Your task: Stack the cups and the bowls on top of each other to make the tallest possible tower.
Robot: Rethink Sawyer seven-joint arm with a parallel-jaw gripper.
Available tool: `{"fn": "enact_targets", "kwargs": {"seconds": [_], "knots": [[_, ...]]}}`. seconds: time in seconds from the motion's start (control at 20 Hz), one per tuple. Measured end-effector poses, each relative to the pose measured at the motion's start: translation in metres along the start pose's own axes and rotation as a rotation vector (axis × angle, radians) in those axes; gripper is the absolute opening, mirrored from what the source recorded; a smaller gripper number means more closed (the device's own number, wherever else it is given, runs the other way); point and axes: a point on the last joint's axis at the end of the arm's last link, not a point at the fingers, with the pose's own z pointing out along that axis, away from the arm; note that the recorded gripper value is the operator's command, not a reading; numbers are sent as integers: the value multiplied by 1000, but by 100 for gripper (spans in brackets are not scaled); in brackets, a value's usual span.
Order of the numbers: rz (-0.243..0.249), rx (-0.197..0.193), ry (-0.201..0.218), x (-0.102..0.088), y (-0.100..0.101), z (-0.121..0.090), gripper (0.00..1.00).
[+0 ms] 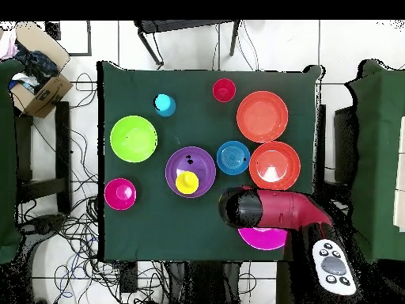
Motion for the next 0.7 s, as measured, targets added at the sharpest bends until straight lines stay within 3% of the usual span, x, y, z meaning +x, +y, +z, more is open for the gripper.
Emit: {"fn": "enact_targets", "kwargs": {"seconds": [0.7], "knots": [[34,-21,-4,-4,-5,0,100]]}}
